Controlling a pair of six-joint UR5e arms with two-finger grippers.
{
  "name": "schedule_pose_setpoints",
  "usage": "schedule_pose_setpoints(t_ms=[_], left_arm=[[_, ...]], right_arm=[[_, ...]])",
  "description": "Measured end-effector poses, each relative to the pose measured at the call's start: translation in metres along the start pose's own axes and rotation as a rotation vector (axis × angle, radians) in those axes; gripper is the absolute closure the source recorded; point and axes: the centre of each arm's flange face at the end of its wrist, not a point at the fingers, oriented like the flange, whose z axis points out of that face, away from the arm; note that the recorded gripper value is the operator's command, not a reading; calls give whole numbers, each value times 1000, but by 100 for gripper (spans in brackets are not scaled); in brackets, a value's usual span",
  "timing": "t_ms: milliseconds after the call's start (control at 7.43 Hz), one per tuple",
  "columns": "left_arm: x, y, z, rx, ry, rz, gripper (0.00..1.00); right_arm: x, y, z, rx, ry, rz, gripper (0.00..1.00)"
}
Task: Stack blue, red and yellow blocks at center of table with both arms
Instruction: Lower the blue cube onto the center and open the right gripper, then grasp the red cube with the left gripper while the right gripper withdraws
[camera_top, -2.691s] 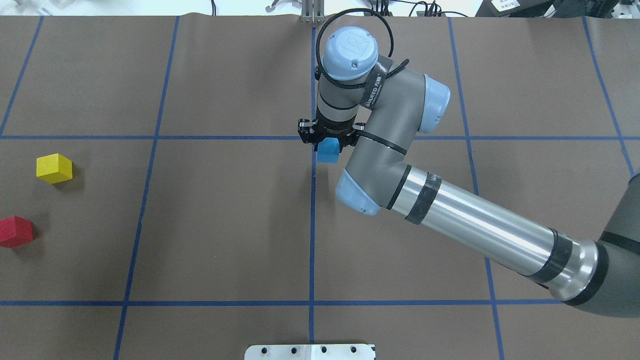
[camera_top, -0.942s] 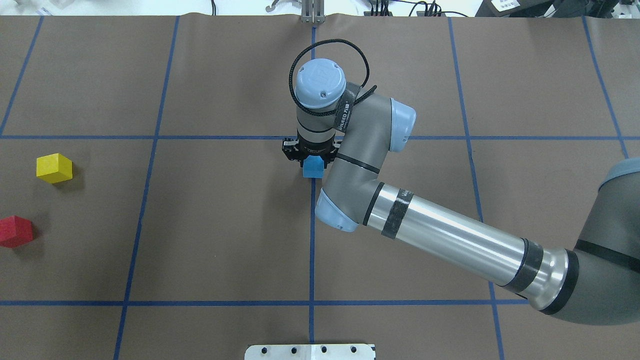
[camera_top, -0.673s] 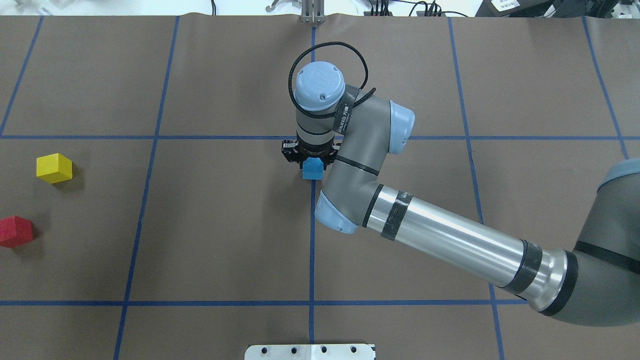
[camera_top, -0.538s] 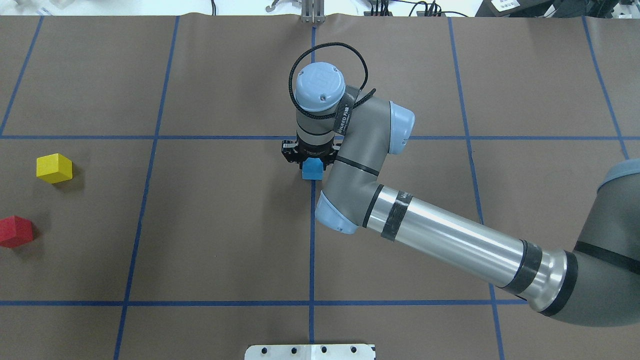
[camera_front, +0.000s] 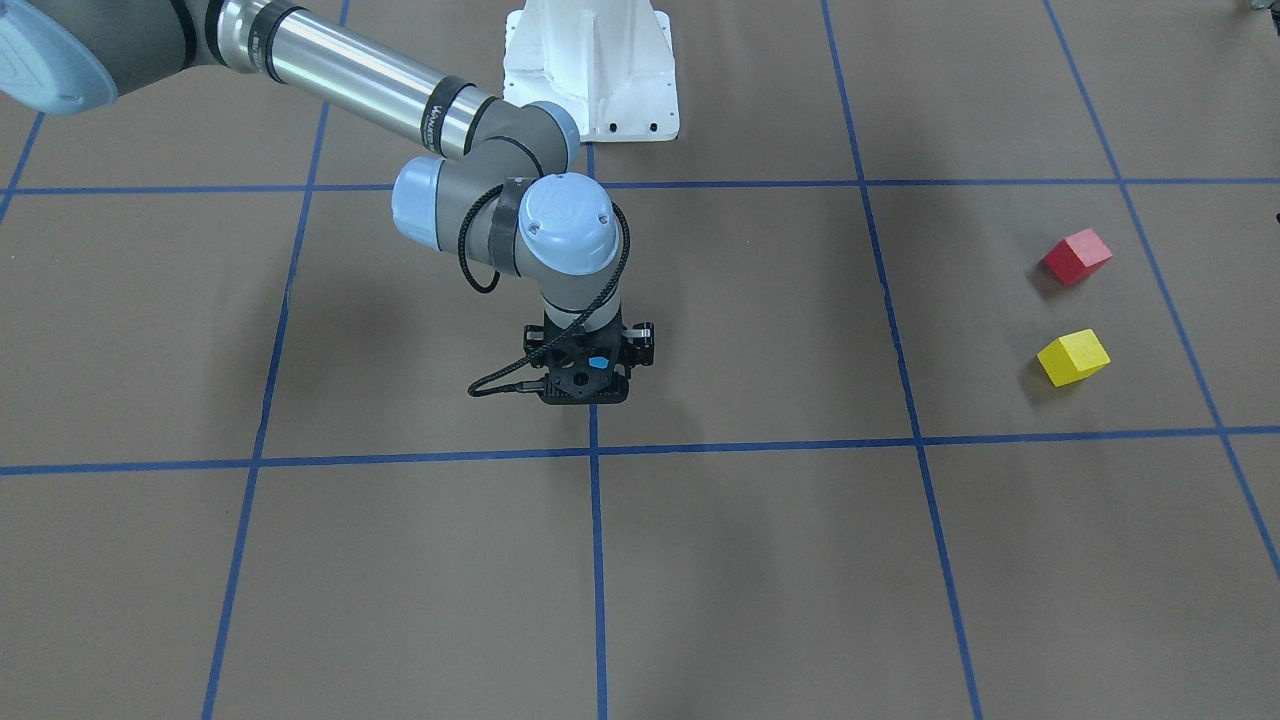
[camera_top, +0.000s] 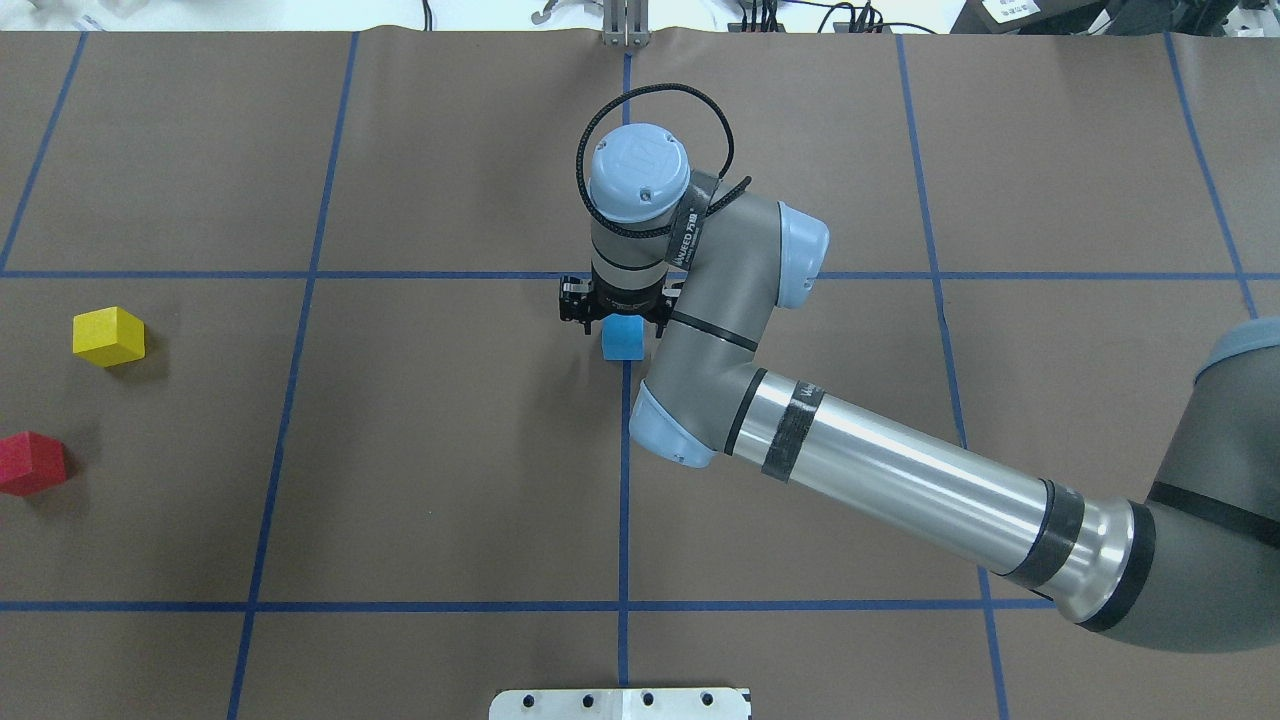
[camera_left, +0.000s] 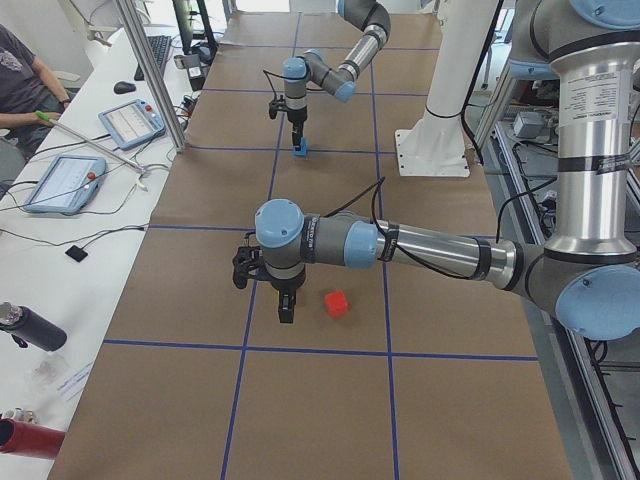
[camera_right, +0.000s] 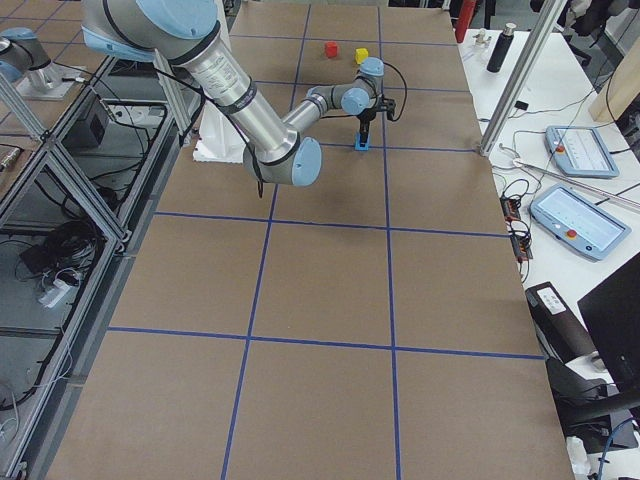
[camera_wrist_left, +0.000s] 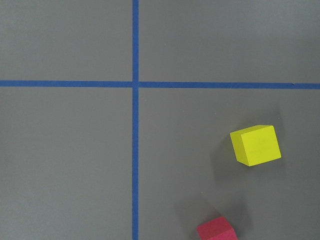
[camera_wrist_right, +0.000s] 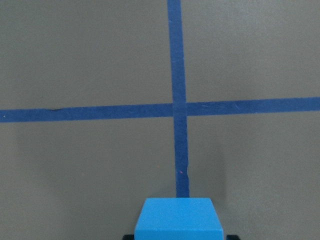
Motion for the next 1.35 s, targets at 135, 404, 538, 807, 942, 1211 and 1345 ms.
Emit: schedule_pose_setpoints(t_ms=[135, 404, 538, 807, 942, 1211, 1345], left_arm=[[15, -7, 8, -3, 1, -13, 0], [67, -29, 49, -6, 5, -31, 0], [88, -38, 78, 2, -17, -25, 0], [113, -38, 126, 9, -47, -40, 0], [107, -26, 138, 2, -49, -62, 0], [81, 9, 153, 8, -38, -151, 0], [80, 22, 159, 13, -23, -221, 0]], right_arm=[[1, -1, -14, 9, -22, -5, 1], [33, 1, -42, 19, -68, -6, 1], [73, 7, -52, 26, -83, -4, 1], [158, 22, -71, 43, -89, 12, 1], [186, 25, -77, 41, -87, 28, 1], [217, 25, -79, 38, -75, 52, 1], [226, 26, -80, 38, -71, 58, 1]])
